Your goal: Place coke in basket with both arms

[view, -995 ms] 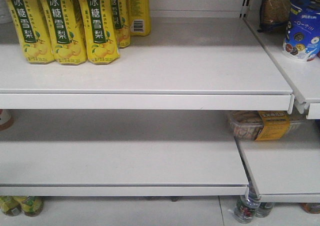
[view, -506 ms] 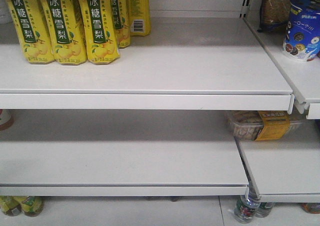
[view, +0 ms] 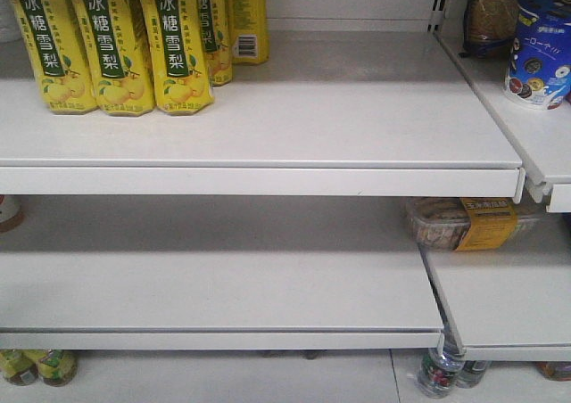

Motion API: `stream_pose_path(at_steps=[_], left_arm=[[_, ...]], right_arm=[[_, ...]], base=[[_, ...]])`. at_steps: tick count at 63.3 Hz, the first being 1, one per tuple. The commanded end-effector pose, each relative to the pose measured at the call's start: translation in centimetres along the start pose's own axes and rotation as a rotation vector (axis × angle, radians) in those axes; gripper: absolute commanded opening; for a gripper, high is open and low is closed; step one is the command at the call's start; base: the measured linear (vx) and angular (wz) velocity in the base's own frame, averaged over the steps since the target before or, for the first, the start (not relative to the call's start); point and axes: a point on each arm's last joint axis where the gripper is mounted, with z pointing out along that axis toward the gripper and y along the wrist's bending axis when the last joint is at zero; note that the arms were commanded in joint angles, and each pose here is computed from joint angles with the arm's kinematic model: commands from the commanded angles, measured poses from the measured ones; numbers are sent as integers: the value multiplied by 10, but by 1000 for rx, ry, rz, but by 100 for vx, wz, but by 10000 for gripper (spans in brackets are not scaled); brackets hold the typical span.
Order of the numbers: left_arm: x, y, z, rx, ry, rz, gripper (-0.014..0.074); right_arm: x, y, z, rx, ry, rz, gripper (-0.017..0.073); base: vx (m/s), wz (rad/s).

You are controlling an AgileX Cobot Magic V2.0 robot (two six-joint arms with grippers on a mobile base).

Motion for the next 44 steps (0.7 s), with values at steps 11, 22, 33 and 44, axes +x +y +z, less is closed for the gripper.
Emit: stream_pose_path(at_steps=[11, 22, 33, 44], left_arm=[[-15, 0, -3, -10, -178, 98, -6], [-15, 0, -3, -10, -178, 98, -6], [-15, 0, -3, -10, -178, 98, -6], [-15, 0, -3, -10, -178, 98, -6]], right_arm=[[-14, 1, -3, -5, -87, -19, -2], [-14, 1, -3, -5, -87, -19, -2], [-14, 1, -3, -5, -87, -19, -2], [-14, 1, -3, -11, -86, -11, -2]], base=[[0, 0], [0, 0], [0, 0], [0, 0]])
